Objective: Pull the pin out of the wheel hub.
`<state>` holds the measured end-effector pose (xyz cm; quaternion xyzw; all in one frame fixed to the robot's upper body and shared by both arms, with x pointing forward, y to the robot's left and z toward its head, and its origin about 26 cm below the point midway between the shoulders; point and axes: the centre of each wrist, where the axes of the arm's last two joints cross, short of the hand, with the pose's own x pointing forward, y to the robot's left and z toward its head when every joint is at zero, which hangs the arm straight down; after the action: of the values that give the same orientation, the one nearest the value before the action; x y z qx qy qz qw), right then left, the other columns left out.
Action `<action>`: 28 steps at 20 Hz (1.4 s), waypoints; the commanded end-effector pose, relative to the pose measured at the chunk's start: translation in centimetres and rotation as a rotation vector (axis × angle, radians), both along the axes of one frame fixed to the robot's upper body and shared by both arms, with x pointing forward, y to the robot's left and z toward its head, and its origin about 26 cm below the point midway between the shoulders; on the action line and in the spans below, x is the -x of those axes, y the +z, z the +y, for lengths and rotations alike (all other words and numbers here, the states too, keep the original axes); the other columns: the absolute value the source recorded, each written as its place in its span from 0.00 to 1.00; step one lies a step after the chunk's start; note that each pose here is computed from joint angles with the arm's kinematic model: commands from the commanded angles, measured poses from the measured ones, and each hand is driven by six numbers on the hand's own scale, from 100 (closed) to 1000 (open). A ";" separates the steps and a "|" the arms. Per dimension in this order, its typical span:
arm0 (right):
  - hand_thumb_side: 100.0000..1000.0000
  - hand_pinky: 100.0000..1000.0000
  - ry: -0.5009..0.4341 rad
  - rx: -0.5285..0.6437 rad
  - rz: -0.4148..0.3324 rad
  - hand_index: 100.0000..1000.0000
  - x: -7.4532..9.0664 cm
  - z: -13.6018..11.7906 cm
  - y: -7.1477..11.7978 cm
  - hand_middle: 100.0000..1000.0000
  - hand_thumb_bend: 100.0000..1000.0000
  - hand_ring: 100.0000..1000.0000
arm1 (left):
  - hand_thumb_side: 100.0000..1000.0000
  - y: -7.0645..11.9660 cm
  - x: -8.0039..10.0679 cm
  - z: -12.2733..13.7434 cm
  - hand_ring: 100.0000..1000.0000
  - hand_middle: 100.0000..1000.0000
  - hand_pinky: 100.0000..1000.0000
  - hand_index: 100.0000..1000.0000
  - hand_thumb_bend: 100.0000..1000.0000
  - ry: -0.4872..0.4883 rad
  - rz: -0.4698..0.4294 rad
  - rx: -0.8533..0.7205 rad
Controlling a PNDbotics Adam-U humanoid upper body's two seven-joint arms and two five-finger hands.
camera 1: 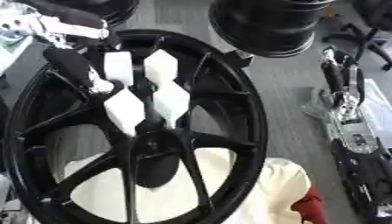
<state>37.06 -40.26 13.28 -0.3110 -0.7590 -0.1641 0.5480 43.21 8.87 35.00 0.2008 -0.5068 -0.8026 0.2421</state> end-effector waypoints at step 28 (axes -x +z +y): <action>0.62 0.82 -0.027 0.029 -0.013 0.76 0.1 -0.6 1.4 0.68 0.00 0.70 | 0.13 5.1 2.6 0.7 0.31 0.25 0.52 0.24 0.00 -0.054 -0.021 0.124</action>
<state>37.06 -40.26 13.27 -0.3164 -0.7531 -0.1678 0.5519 41.31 9.05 38.15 0.1681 -0.5509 -0.7819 0.2385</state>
